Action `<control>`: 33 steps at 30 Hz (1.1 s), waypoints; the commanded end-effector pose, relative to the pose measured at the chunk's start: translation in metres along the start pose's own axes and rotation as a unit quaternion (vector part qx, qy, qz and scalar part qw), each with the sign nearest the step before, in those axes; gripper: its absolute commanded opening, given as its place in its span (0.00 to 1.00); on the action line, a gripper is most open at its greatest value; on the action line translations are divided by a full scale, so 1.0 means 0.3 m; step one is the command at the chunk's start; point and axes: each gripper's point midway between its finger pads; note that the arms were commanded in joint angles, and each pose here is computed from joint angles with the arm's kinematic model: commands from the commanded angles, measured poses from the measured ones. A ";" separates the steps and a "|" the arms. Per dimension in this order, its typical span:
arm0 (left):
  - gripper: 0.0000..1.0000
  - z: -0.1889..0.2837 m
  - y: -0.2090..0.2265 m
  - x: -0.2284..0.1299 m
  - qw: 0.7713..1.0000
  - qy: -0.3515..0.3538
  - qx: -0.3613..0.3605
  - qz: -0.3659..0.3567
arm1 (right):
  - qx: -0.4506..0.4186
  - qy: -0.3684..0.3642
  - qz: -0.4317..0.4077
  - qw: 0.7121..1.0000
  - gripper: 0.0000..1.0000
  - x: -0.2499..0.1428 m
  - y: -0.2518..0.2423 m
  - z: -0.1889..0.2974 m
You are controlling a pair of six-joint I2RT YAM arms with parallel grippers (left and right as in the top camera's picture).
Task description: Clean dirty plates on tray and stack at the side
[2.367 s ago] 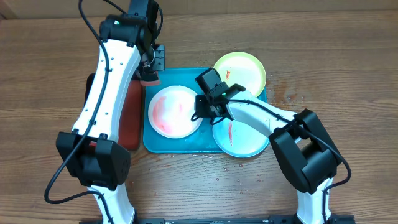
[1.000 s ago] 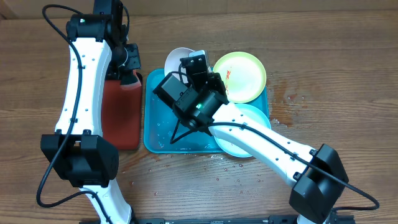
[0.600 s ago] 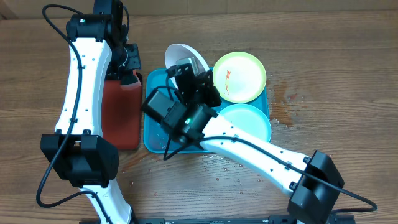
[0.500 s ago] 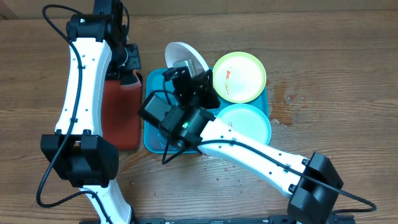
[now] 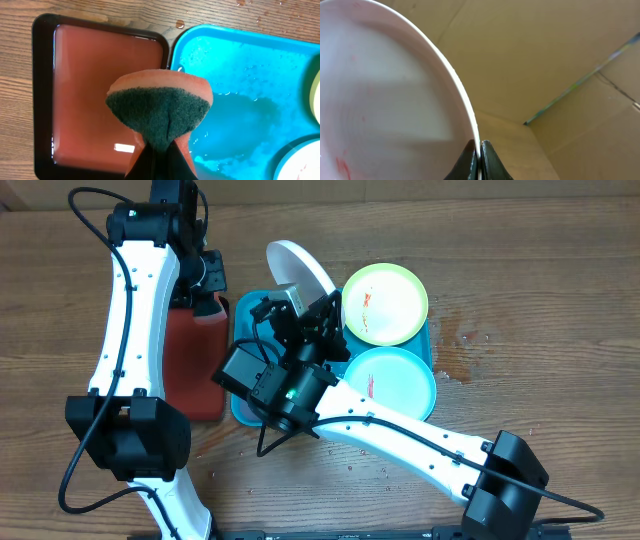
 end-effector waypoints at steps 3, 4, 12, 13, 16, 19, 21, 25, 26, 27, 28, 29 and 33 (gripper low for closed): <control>0.04 0.011 -0.003 -0.005 1.000 0.000 -0.006 0.007 | 0.066 0.052 -0.048 0.995 0.04 -0.038 0.013 0.019; 0.04 0.011 -0.003 -0.007 1.000 0.001 -0.005 0.007 | 0.075 0.069 -0.055 0.993 0.04 -0.067 0.018 0.023; 0.04 0.011 -0.002 -0.027 1.000 0.013 -0.004 0.007 | 0.234 0.284 -0.158 0.916 0.04 -0.244 0.215 0.057; 0.05 0.011 -0.003 -0.029 1.000 0.014 -0.005 0.008 | 0.260 0.311 -0.179 0.896 0.04 -0.251 0.252 0.055; 0.04 0.012 -0.017 -0.031 1.000 0.017 -0.016 0.008 | 0.310 0.364 -0.233 0.847 0.04 -0.273 0.332 0.024; 0.04 0.012 -0.020 -0.032 1.000 0.017 -0.019 0.008 | 0.299 0.406 -0.276 0.818 0.04 -0.360 0.362 -0.040; 0.04 0.012 -0.020 -0.032 1.000 0.017 -0.019 0.008 | 0.300 0.431 -0.283 0.802 0.04 -0.430 0.380 -0.065; 0.04 0.012 -0.021 -0.029 1.000 0.015 -0.020 0.008 | 0.314 0.471 -0.294 0.770 0.04 -0.557 0.419 -0.083; 0.04 0.012 -0.021 -0.026 1.000 0.014 -0.020 0.008 | 0.324 0.477 -0.300 0.760 0.04 -0.593 0.442 -0.079; 0.04 0.012 -0.022 -0.025 1.000 0.013 -0.020 0.008 | 0.331 0.476 -0.301 0.757 0.04 -0.603 0.454 -0.075; 0.04 0.012 -0.022 -0.024 1.000 0.012 -0.020 0.008 | 0.337 0.473 -0.304 0.755 0.04 -0.608 0.465 -0.072; 0.04 0.012 -0.022 -0.024 1.000 0.012 -0.020 0.008 | 0.342 0.473 -0.306 0.752 0.04 -0.611 0.474 -0.068; 0.04 0.012 -0.022 -0.023 1.000 0.012 -0.021 0.008 | 0.351 0.468 -0.298 0.754 0.14 -0.608 0.478 -0.066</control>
Point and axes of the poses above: each gripper's point midway between its finger pads, its own z axis back along the fingers, its own y axis along the line the jaws close on, x = y × z, and after that the axes turned 2 degrees about -z, right-handed
